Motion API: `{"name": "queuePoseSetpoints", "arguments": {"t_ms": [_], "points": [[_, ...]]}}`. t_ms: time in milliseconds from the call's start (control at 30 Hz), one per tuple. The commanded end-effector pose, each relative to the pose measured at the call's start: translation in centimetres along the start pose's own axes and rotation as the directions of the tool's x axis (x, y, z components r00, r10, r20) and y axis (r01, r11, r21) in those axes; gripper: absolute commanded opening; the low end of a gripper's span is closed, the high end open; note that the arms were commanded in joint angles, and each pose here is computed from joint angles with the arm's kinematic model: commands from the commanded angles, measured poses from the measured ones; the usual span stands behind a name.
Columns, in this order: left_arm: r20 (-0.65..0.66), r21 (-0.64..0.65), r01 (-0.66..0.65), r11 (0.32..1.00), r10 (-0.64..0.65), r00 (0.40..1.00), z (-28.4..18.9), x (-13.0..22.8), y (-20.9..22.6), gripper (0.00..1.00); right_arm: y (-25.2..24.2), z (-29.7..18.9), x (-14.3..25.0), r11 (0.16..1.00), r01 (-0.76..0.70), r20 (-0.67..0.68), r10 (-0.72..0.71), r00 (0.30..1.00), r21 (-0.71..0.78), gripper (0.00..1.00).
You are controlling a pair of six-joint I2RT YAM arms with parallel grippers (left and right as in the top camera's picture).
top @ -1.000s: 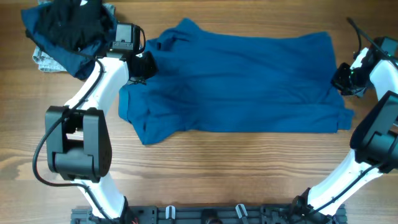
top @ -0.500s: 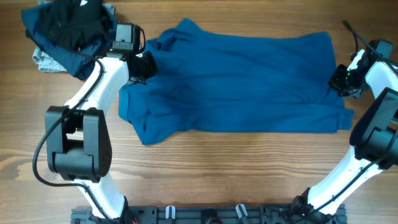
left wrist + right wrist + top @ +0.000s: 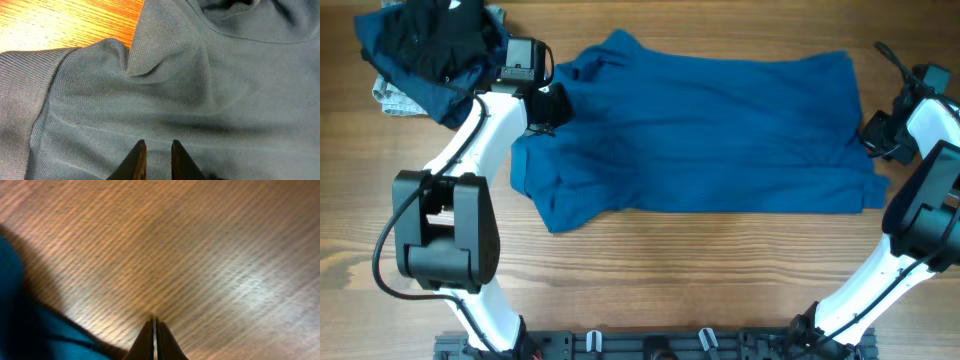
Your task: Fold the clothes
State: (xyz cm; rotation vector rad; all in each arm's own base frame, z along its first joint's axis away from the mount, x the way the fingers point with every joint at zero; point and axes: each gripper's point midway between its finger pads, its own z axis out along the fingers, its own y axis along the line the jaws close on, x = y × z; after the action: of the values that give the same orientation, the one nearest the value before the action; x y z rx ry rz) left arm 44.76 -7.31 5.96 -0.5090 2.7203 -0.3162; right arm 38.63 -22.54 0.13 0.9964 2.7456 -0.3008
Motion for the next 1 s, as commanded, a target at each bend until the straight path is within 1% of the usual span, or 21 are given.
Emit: {"name": "queuePoseSetpoints", "arguments": {"t_ms": [0, 33, 100, 133, 167, 200, 267, 367, 400, 433, 500, 567, 667, 767, 800, 833, 967], "points": [[-0.024, 0.004, -0.042, 0.999, 0.042, 0.999, 0.6, 0.7, 0.0, 0.17, -0.5, 0.6, 0.8, 0.998, -0.058, -0.032, 0.059, 0.998, 0.025, 0.04], [-0.023, 0.004, -0.058, 0.998, 0.058, 0.998, 0.6, 0.7, -0.1, 0.17, 0.1, 0.0, 0.5, 0.998, -0.061, -0.029, 0.061, 0.998, -0.014, 0.04], [-0.006, 0.014, -0.079, 0.997, 0.079, 0.997, 0.4, 0.1, -0.5, 0.19, 1.7, -2.8, -1.2, 0.990, -0.053, 0.021, 0.056, 0.998, -0.129, 0.04], [0.006, 0.032, -0.081, 0.996, 0.081, 0.997, 0.0, -0.4, -1.1, 0.21, 2.4, -4.5, -2.1, 0.983, -0.037, 0.058, 0.048, 0.997, -0.182, 0.07], [0.023, 0.065, -0.085, 0.994, 0.084, 0.996, -0.6, -1.2, -2.0, 0.23, 3.6, -7.3, -3.7, 0.962, -0.008, 0.120, 0.042, 0.992, -0.272, 0.19], [0.044, 0.096, -0.091, 0.991, 0.088, 0.995, -1.3, -2.2, -3.0, 0.28, 4.5, -9.3, -4.7, 0.941, 0.008, 0.161, 0.050, 0.986, -0.338, 0.29], [0.095, 0.161, -0.109, 0.981, 0.095, 0.991, -3.1, -4.2, -5.2, 0.44, 6.1, -12.7, -6.3, 0.895, 0.062, 0.232, 0.047, 0.972, -0.442, 0.45], [0.199, 0.241, -0.149, 0.959, 0.101, 0.975, -5.9, -7.5, -8.1, 0.66, 8.2, -16.1, -7.9, 0.840, 0.121, 0.288, 0.043, 0.957, -0.528, 0.61], [0.232, 0.257, -0.161, 0.953, 0.101, 0.967, -6.6, -8.5, -8.8, 0.79, 8.9, -16.6, -8.0, 0.832, 0.137, 0.297, 0.034, 0.954, -0.537, 0.68], [0.247, 0.268, -0.168, 0.948, 0.101, 0.964, -7.0, -9.0, -9.2, 0.88, 9.6, -16.9, -7.8, 0.828, 0.153, 0.303, 0.022, 0.953, -0.540, 0.72], [0.260, 0.291, -0.175, 0.941, 0.099, 0.960, -7.2, -9.7, -10.0, 0.98, 11.2, -17.3, -7.2, 0.818, 0.183, 0.309, -0.006, 0.951, -0.546, 0.80], [0.249, 0.300, -0.126, 0.945, 0.050, 0.967, -6.8, -10.1, -10.0, 1.00, 12.2, -17.5, -6.8, 0.813, 0.187, 0.305, -0.012, 0.952, -0.552, 0.82], [0.173, 0.314, 0.084, 0.946, -0.144, 0.974, -4.8, -10.5, -9.0, 0.99, 13.5, -17.8, -6.2, 0.806, 0.194, 0.299, -0.022, 0.954, -0.558, 0.86], [0.116, 0.310, 0.192, 0.931, -0.238, 0.964, -2.9, -10.5, -7.7, 1.00, 14.3, -18.0, -5.8, 0.801, 0.196, 0.293, -0.028, 0.956, -0.566, 0.89], [0.087, 0.300, 0.263, 0.917, -0.300, 0.950, -1.6, -10.7, -6.5, 1.00, 14.7, -18.1, -5.8, 0.798, 0.191, 0.292, -0.020, 0.956, -0.572, 0.89], [0.075, 0.300, 0.291, 0.909, -0.327, 0.942, -0.9, -10.9, -6.0, 1.00, 14.9, -18.1, -5.9, 0.796, 0.177, 0.288, -0.003, 0.958, -0.579, 0.89], [0.056, 0.304, 0.329, 0.894, -0.361, 0.931, 1.4, -11.3, -5.1, 0.99, 15.5, -17.2, -6.5, 0.788, 0.137, 0.268, 0.037, 0.963, -0.600, 0.89]]}}
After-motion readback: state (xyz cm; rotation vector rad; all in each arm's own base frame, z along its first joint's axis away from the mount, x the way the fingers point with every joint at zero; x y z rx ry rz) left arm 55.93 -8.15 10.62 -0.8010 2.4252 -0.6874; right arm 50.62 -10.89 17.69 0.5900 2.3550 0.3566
